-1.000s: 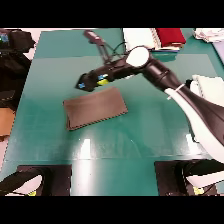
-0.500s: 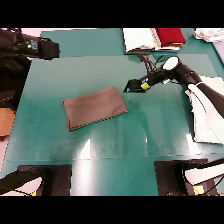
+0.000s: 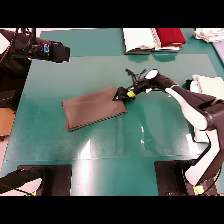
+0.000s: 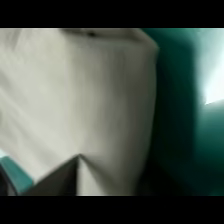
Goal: Fold the shirts.
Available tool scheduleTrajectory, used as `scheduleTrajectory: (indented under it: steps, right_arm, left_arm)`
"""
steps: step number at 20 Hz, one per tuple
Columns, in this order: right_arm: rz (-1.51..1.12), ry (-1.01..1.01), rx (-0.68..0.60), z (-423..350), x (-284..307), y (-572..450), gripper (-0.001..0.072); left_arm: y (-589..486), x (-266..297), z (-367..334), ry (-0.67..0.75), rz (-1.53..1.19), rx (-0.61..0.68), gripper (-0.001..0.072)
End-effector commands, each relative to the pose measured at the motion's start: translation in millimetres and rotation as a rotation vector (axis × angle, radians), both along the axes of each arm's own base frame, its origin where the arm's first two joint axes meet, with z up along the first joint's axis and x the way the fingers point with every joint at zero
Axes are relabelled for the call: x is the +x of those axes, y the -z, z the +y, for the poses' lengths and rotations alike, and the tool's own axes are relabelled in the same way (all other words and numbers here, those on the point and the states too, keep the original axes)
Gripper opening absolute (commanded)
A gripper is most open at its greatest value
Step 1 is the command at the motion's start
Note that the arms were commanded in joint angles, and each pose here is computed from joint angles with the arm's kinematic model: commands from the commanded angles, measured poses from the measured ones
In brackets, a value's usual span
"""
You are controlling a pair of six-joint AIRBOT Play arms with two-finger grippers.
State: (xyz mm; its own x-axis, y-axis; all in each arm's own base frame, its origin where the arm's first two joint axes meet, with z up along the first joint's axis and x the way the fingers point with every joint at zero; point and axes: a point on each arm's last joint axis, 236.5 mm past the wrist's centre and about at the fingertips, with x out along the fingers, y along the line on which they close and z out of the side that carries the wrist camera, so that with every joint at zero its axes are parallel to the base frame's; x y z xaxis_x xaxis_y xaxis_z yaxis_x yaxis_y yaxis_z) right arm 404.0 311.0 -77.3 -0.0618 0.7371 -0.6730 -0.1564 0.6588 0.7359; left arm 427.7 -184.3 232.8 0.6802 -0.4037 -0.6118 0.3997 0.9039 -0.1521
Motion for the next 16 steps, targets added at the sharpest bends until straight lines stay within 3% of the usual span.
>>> scheduleTrajectory:
  steps: [1, 2, 7, 11, 16]
  right_arm:
    - [-0.101, -0.091, 0.036, 48.3, 5.2, -7.3, 0.0093]
    - [-0.134, -0.1, 0.045, 58.3, 9.2, -14.2, 0.0014]
    - [-0.334, -0.014, 0.091, 37.1, 69.8, -93.7, 0.0015]
    - [-0.451, 0.18, -0.15, -114.8, 119.5, -145.2, 0.0015]
    - [-0.473, 0.508, -0.449, -345.9, 111.7, -196.0, 0.0015]
  left_arm:
    - [-1.0, -2.2, -6.9, 0.012, 0.009, -0.031, 0.0028]
    - [-1.9, -3.4, -10.0, 0.018, 0.014, -0.046, 0.0028]
    - [-7.7, -17.0, -46.0, 0.097, -0.008, -0.065, 0.0028]
    - [-11.9, -33.8, -79.6, 0.175, -0.027, -0.073, 0.0028]
    - [-17.8, -34.6, -87.2, 0.183, -0.043, -0.1, 0.0028]
